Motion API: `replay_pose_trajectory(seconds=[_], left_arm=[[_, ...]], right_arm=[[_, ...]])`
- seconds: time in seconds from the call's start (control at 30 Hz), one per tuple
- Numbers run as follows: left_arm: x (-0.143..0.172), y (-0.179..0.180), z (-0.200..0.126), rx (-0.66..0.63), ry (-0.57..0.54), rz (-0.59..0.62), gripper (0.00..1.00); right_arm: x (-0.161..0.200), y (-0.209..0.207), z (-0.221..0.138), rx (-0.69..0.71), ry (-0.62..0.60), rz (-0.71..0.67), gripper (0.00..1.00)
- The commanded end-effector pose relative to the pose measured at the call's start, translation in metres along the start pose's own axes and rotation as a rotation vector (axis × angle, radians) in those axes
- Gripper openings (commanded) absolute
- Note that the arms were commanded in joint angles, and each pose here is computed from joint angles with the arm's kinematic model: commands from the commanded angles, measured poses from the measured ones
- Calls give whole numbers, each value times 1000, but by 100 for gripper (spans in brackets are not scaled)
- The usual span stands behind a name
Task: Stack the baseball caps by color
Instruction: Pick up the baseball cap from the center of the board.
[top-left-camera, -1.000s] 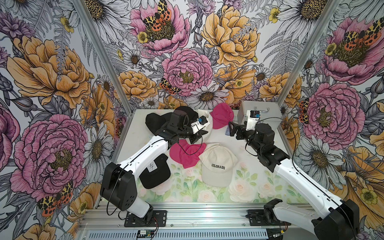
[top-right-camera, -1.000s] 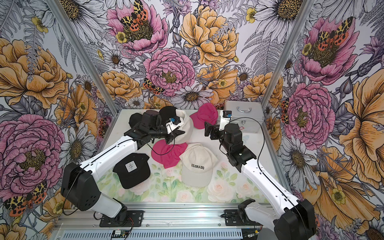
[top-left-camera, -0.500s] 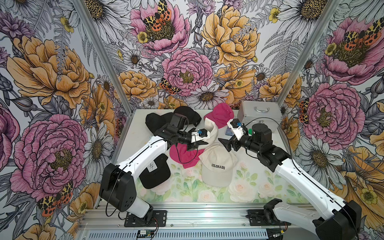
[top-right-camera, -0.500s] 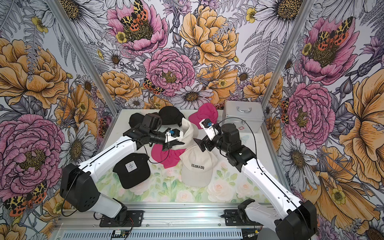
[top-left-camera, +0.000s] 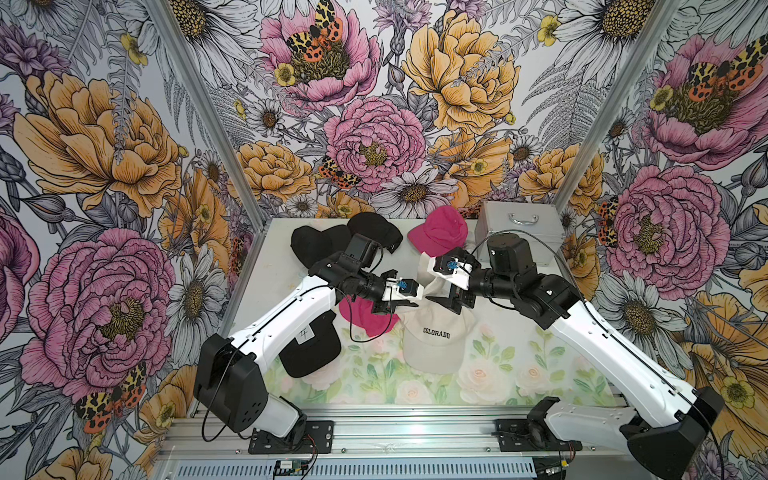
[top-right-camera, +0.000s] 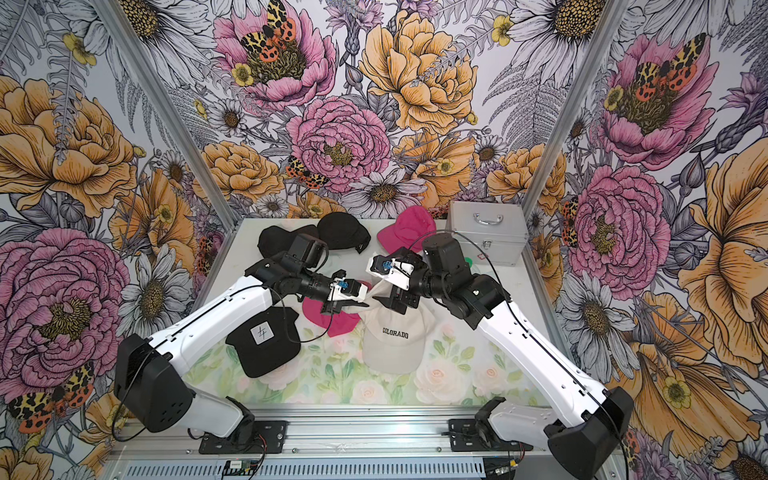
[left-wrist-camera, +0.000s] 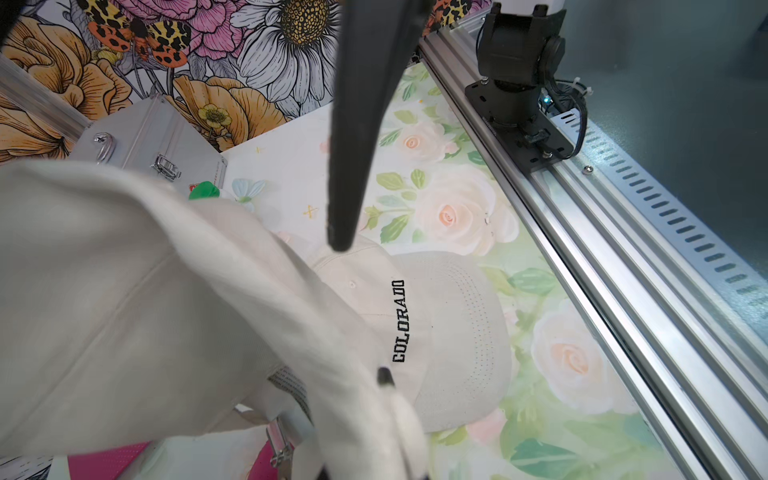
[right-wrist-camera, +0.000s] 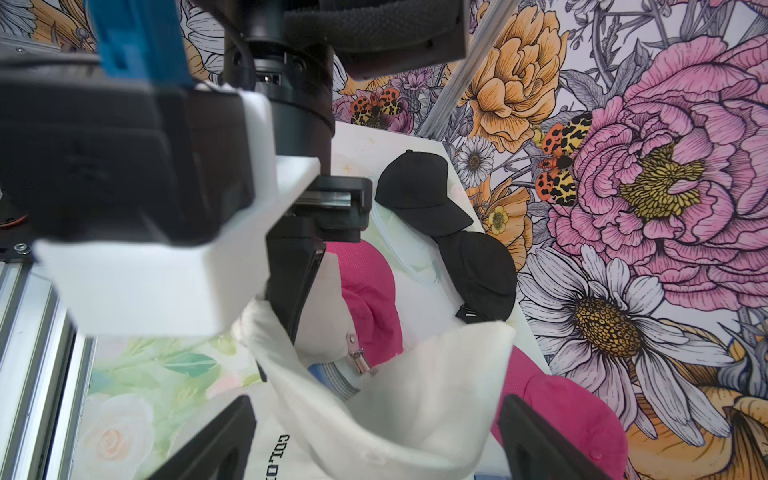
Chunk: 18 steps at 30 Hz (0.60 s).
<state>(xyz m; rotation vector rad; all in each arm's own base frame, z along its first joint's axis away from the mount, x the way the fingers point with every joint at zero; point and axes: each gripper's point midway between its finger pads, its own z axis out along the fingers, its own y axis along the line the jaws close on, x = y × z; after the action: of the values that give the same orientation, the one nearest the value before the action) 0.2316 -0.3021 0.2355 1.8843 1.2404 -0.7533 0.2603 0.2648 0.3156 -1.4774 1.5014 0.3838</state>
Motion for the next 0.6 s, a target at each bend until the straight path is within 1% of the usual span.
replay_pose_trajectory(seconds=[0.0, 0.07, 0.13, 0.4, 0.5, 0.57], left_arm=[[-22, 0, -9, -4, -38, 87, 2], [-25, 1, -11, -3, -51, 94, 1], [-26, 3, -13, -5, -61, 92, 1], [-33, 2, -21, -7, -105, 98, 2], [-36, 3, -27, -21, -114, 108, 2], [-37, 3, -32, -27, -128, 113, 2]], right_arm=[[-3, 22, 5, -129, 19, -77, 89], [-5, 31, 11, -175, 23, -98, 84], [-1, 35, 15, -193, 40, -112, 78], [21, 29, 28, -176, 123, -98, 57], [19, 27, 27, -179, 110, -93, 47], [17, 27, 25, -182, 98, -87, 38]])
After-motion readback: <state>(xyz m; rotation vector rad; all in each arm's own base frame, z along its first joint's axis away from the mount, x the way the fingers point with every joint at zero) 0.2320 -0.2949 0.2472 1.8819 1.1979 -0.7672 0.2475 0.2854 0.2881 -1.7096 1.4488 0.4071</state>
